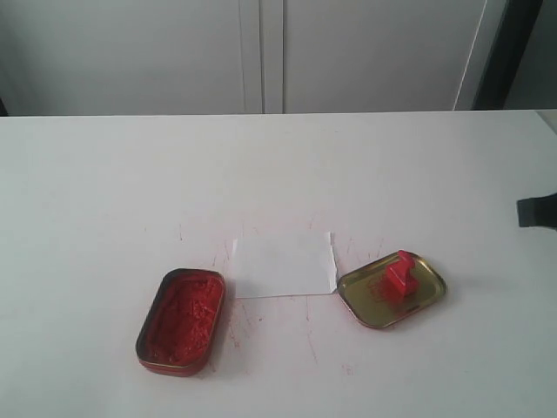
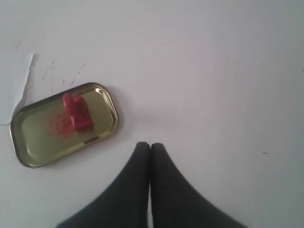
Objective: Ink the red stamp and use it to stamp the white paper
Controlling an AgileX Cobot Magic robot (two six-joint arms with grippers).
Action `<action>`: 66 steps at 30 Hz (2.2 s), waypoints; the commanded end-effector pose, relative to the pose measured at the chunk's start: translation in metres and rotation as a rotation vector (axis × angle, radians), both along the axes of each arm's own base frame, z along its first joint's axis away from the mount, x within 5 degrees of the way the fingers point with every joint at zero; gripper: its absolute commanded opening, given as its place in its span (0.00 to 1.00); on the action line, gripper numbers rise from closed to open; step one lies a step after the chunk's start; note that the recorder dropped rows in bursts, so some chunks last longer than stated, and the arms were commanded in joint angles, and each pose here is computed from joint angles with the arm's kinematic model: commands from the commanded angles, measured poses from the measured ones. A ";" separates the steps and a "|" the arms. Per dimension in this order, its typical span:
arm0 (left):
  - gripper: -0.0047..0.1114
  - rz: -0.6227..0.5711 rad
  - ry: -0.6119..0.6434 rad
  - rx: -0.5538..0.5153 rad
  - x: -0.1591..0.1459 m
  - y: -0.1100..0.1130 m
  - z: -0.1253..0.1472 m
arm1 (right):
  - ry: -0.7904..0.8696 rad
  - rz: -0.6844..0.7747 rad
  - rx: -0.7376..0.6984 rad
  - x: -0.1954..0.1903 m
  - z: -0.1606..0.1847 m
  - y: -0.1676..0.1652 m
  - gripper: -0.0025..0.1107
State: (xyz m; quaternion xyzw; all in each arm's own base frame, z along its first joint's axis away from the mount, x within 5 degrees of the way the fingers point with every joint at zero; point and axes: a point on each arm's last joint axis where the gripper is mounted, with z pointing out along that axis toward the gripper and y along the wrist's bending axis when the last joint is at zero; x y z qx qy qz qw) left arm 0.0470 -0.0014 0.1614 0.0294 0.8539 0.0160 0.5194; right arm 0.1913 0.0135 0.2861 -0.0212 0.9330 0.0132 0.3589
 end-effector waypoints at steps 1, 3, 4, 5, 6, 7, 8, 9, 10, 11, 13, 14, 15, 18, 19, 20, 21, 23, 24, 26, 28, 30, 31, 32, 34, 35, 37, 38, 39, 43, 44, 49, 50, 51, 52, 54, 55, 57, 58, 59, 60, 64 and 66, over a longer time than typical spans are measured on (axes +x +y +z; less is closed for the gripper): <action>0.04 -0.007 0.003 -0.006 0.000 -0.001 -0.002 | 0.060 -0.003 -0.007 0.025 -0.006 0.001 0.02; 0.04 -0.007 0.003 -0.006 0.000 -0.001 -0.002 | 0.072 -0.003 -0.008 0.036 -0.008 0.001 0.02; 0.04 -0.007 0.003 -0.006 0.000 -0.001 -0.002 | 0.084 -0.003 -0.009 0.045 -0.012 0.002 0.02; 0.04 -0.007 0.003 -0.006 0.000 -0.001 -0.002 | 0.092 -0.003 -0.009 0.050 -0.013 0.002 0.02; 0.04 -0.007 0.003 -0.006 0.000 -0.001 -0.002 | 0.121 -0.004 -0.009 0.058 -0.017 0.003 0.02; 0.04 -0.007 0.003 -0.006 0.000 -0.001 -0.002 | 0.145 -0.004 -0.008 0.062 -0.020 0.003 0.02; 0.04 -0.007 0.003 -0.006 0.000 -0.001 -0.002 | 0.188 -0.007 -0.004 0.070 -0.024 0.004 0.02; 0.04 -0.007 0.003 -0.006 0.000 -0.001 -0.002 | 0.215 -0.008 0.000 0.076 -0.028 0.005 0.02; 0.04 -0.007 0.003 -0.006 0.000 -0.001 -0.002 | 0.243 -0.009 -0.002 0.084 -0.028 0.006 0.02; 0.04 -0.007 0.003 -0.006 0.000 -0.001 -0.002 | 0.261 -0.009 -0.004 0.089 -0.031 0.006 0.02; 0.04 -0.007 0.003 -0.006 0.000 -0.001 -0.002 | 0.308 -0.001 -0.013 0.104 -0.037 0.007 0.02; 0.04 -0.007 0.003 -0.006 0.000 -0.001 -0.002 | 0.328 0.001 -0.011 0.109 -0.039 0.008 0.02; 0.04 -0.007 0.003 -0.006 0.000 -0.001 -0.002 | 0.352 0.003 -0.011 0.114 -0.043 0.009 0.02; 0.04 -0.007 0.003 -0.006 0.000 -0.001 -0.002 | 0.394 0.047 -0.031 0.127 -0.046 0.018 0.02; 0.04 -0.007 0.003 -0.006 0.000 -0.001 -0.002 | 0.419 0.059 -0.035 0.131 -0.048 0.022 0.02; 0.04 -0.007 0.003 -0.006 0.000 -0.001 -0.002 | 0.432 0.068 -0.038 0.133 -0.049 0.025 0.02; 0.04 -0.007 0.003 -0.006 0.000 -0.001 -0.002 | 0.448 0.083 -0.045 0.136 -0.052 0.028 0.02; 0.04 -0.007 0.003 -0.006 0.000 -0.001 -0.002 | 0.463 0.112 -0.057 0.140 -0.053 0.034 0.02; 0.04 -0.007 0.003 -0.006 0.000 -0.001 -0.002 | 0.472 0.123 -0.059 0.142 -0.055 0.039 0.02; 0.04 -0.007 0.003 -0.006 0.000 -0.001 -0.002 | 0.487 0.148 -0.068 0.145 -0.057 0.045 0.02; 0.04 -0.007 0.003 -0.006 0.000 -0.001 -0.002 | 0.505 0.180 -0.080 0.146 -0.061 0.053 0.02; 0.04 -0.007 0.003 -0.006 0.000 -0.001 -0.002 | 0.517 0.200 -0.072 0.147 -0.064 0.061 0.02; 0.04 -0.007 0.003 -0.006 0.000 -0.001 -0.002 | 0.519 0.216 -0.069 0.147 -0.065 0.065 0.02; 0.04 -0.007 0.003 -0.006 0.000 -0.001 -0.002 | 0.519 0.232 -0.065 0.147 -0.065 0.068 0.02; 0.04 -0.007 0.003 -0.006 0.000 -0.001 -0.002 | 0.529 0.260 -0.047 0.147 -0.066 0.076 0.02; 0.04 -0.007 0.003 -0.006 0.000 -0.001 -0.002 | 0.532 0.278 -0.040 0.147 -0.067 0.080 0.02; 0.04 -0.007 0.003 -0.006 0.000 -0.001 -0.002 | 0.547 0.304 -0.035 0.146 -0.068 0.085 0.02; 0.04 -0.007 0.003 -0.006 0.000 -0.001 -0.002 | 0.555 0.320 -0.034 0.146 -0.070 0.087 0.03; 0.04 -0.007 0.003 -0.006 0.000 -0.001 -0.002 | 0.557 0.336 -0.033 0.145 -0.071 0.089 0.04; 0.04 -0.007 0.003 -0.006 0.000 -0.001 -0.002 | 0.579 0.338 -0.028 0.147 -0.078 0.090 0.14; 0.04 -0.007 0.003 -0.006 0.000 -0.001 -0.002 | 0.587 0.338 -0.028 0.147 -0.080 0.091 0.17; 0.04 -0.007 0.003 -0.006 0.000 -0.001 -0.002 | 0.582 0.334 -0.027 0.149 -0.084 0.091 0.23; 0.04 -0.007 0.003 -0.006 0.000 -0.001 -0.002 | 0.574 0.333 -0.027 0.150 -0.084 0.091 0.24; 0.04 -0.007 0.003 -0.006 0.000 -0.001 -0.002 | 0.570 0.333 -0.027 0.150 -0.083 0.091 0.24; 0.04 -0.007 0.003 -0.006 0.000 -0.001 -0.002 | 0.565 0.332 -0.026 0.151 -0.083 0.091 0.24; 0.04 -0.007 0.003 -0.006 0.000 -0.001 -0.002 | 0.567 0.332 -0.027 0.151 -0.085 0.091 0.24; 0.04 -0.007 0.003 -0.006 0.000 -0.001 -0.002 | 0.573 0.331 -0.027 0.152 -0.087 0.092 0.24; 0.04 -0.007 0.003 -0.006 0.000 -0.001 -0.002 | 0.584 0.331 -0.030 0.153 -0.092 0.092 0.24; 0.04 -0.007 0.003 -0.006 0.000 -0.001 -0.002 | 0.593 0.331 -0.033 0.153 -0.095 0.092 0.24; 0.04 -0.007 0.003 -0.006 0.000 -0.001 -0.002 | 0.600 0.331 -0.034 0.154 -0.098 0.092 0.24; 0.04 -0.007 0.003 -0.006 0.000 -0.001 -0.002 | 0.606 0.330 -0.035 0.154 -0.100 0.092 0.24; 0.04 -0.007 0.003 -0.006 0.000 -0.001 -0.002 | 0.611 0.329 -0.035 0.156 -0.106 0.092 0.24; 0.04 -0.007 0.003 -0.006 0.000 -0.001 -0.002 | 0.620 0.328 -0.036 0.157 -0.110 0.093 0.24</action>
